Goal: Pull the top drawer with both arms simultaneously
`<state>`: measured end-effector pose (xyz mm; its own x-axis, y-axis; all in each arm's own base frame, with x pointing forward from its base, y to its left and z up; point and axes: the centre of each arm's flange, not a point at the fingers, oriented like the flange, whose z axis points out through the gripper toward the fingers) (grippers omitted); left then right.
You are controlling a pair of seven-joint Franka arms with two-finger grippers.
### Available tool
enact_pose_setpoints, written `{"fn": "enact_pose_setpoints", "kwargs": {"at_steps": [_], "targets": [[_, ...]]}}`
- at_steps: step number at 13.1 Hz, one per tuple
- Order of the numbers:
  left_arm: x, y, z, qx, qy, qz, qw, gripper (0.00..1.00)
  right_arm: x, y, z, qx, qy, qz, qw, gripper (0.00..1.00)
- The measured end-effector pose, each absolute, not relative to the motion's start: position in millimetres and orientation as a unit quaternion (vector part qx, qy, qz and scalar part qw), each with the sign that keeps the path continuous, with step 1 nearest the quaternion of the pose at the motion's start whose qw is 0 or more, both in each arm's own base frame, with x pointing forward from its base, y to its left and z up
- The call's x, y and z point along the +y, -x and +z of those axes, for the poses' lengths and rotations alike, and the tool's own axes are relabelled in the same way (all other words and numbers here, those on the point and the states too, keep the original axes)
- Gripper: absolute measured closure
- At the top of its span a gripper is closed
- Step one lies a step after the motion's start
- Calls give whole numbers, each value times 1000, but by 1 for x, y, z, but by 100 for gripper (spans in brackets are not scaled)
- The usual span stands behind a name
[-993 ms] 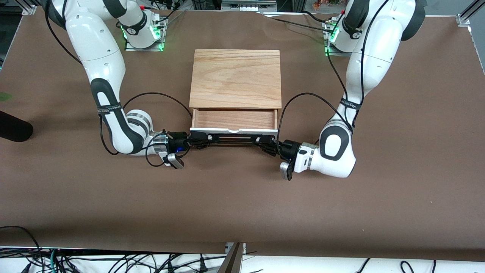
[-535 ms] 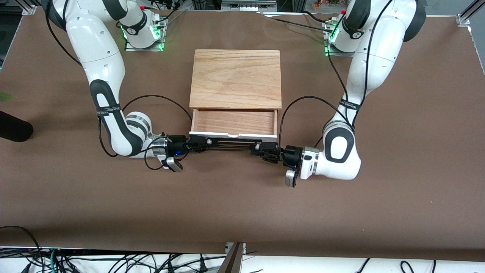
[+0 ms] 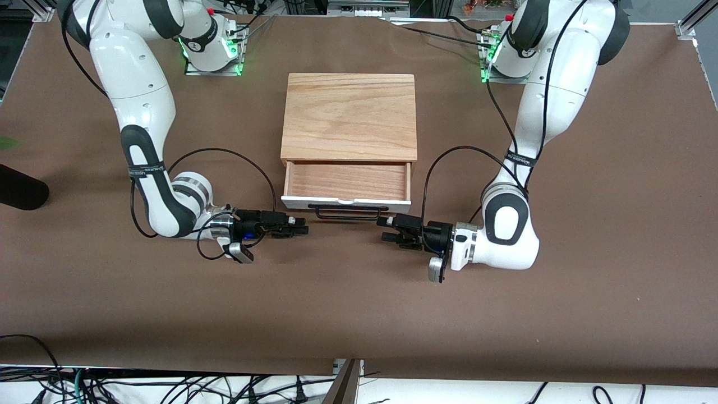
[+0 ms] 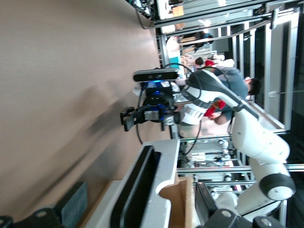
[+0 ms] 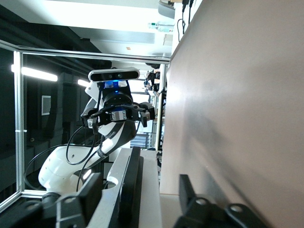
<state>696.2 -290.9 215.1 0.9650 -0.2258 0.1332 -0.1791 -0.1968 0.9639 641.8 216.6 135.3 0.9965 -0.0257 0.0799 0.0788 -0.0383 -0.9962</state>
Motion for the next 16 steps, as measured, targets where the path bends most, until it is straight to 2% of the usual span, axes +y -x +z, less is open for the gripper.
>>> {"fn": "enact_pose_setpoints", "kwargs": {"at_steps": [2,4,6,10,13,16], "targets": [[-274,-704,224,-150,-796,-16,586,0,215,-651,138,17,737,-27,675,0],[-261,-709,246,-169,-824,-23,541,0,213,-669,155,51,770,-5,636,0],[-249,-713,281,-198,-851,-22,485,0,207,-689,188,70,818,26,571,0],[-205,-714,368,-277,-907,-4,319,0,182,-717,258,83,897,55,431,0],[-171,-698,428,-272,-940,-42,201,0,161,-720,318,41,958,32,282,0],[-145,-674,496,-252,-963,-57,76,0,139,-713,385,-56,993,-15,98,0]]}}
